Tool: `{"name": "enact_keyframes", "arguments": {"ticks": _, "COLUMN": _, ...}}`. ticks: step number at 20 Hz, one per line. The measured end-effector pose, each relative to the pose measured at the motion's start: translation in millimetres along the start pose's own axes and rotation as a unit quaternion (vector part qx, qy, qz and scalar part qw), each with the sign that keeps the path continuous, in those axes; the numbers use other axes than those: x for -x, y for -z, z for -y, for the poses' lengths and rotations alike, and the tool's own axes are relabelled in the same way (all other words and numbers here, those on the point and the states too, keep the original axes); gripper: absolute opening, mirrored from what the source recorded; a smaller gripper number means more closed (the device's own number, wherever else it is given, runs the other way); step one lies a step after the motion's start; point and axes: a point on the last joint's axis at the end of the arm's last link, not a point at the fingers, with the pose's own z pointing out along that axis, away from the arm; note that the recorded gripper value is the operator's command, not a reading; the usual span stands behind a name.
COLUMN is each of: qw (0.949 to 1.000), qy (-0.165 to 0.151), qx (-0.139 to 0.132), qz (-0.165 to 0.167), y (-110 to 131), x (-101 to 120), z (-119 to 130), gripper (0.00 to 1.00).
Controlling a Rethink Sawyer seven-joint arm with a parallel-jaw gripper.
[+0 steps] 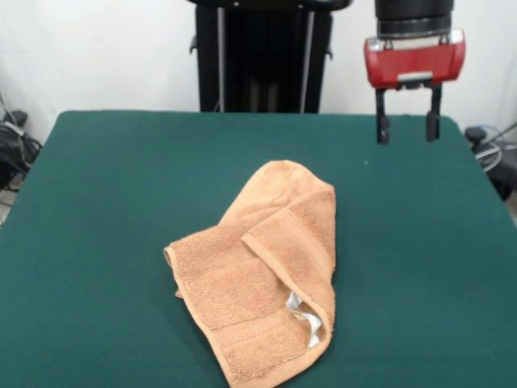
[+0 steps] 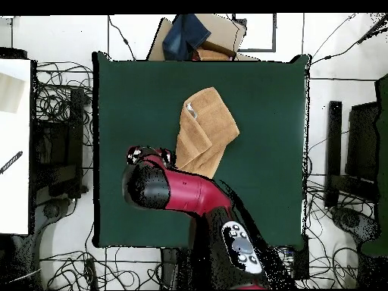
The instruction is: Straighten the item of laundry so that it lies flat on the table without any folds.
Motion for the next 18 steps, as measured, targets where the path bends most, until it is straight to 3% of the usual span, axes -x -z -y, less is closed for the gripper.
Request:
{"name": "enact_keyframes", "arguments": {"ticks": 8, "qw": 0.9992, "qy": -0.014, "qx": 0.038, "qz": -0.008, "y": -24.4, "x": -3.8, "z": -4.6, "gripper": 1.00}}
{"name": "enact_keyframes", "arguments": {"ticks": 18, "qw": 0.9985, "qy": 0.008, "qx": 0.054, "qz": -0.002, "y": -17.7, "x": -2.7, "z": -25.0, "gripper": 1.00}}
